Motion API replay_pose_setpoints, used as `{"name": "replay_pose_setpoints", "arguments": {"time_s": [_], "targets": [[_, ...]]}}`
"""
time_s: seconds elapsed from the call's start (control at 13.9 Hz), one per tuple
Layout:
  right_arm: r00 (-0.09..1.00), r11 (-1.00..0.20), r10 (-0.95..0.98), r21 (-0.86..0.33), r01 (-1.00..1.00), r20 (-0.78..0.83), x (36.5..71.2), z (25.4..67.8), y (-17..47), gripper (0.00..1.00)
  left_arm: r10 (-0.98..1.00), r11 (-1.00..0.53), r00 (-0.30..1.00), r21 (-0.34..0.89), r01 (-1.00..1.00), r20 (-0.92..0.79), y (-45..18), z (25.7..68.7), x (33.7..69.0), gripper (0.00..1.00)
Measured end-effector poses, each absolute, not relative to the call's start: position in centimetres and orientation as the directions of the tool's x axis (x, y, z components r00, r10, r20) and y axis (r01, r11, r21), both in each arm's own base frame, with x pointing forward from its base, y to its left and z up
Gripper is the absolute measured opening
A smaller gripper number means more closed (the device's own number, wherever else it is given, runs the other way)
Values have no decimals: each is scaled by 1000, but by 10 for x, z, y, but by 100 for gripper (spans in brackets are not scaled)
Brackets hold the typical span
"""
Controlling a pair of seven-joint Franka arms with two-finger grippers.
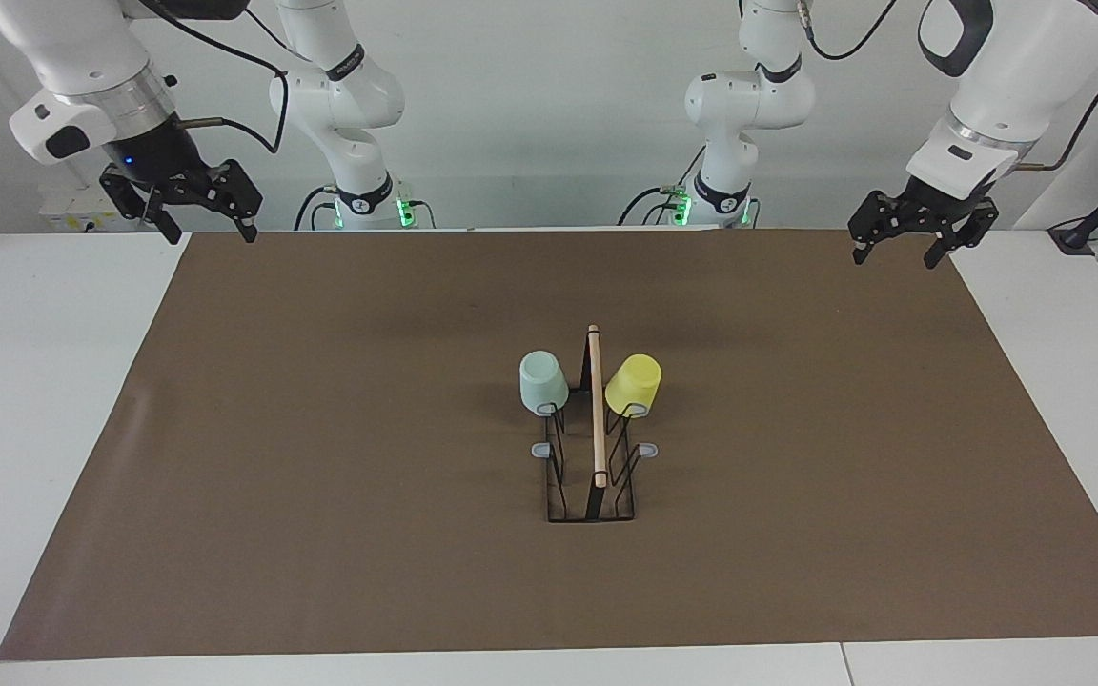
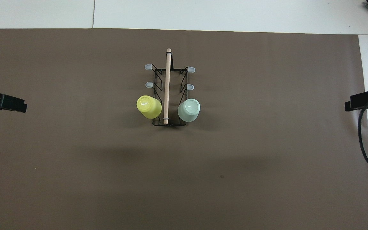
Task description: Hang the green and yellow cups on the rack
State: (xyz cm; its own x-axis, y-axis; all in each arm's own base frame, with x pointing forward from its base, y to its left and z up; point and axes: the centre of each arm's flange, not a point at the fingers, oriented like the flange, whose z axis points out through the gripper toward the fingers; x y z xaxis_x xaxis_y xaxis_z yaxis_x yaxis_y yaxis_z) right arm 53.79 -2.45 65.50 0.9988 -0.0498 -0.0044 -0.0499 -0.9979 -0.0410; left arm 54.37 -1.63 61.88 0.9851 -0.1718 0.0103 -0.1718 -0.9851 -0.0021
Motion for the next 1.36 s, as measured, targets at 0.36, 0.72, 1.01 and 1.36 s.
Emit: {"name": "replay_pose_setpoints", "arguments": {"time_s": [0.36, 0.72, 1.01, 1.36], "targets": [[999, -998, -50, -41, -50, -4, 538, 655, -24, 100, -161, -987, 987, 0, -161, 3, -10, 633, 540, 100], [999, -998, -48, -41, -48, -4, 538, 655, -23, 100, -155, -988, 988, 11, -155, 3, -8, 650, 535, 100], [999, -998, -48, -41, -48, -4, 538, 655, -23, 100, -149, -989, 989, 16, -149, -6, -5, 649, 534, 100], [999, -998, -48, -41, -48, -4, 538, 655, -24, 100, -149, -989, 989, 18, -149, -11, -5, 649, 534, 100]]}}
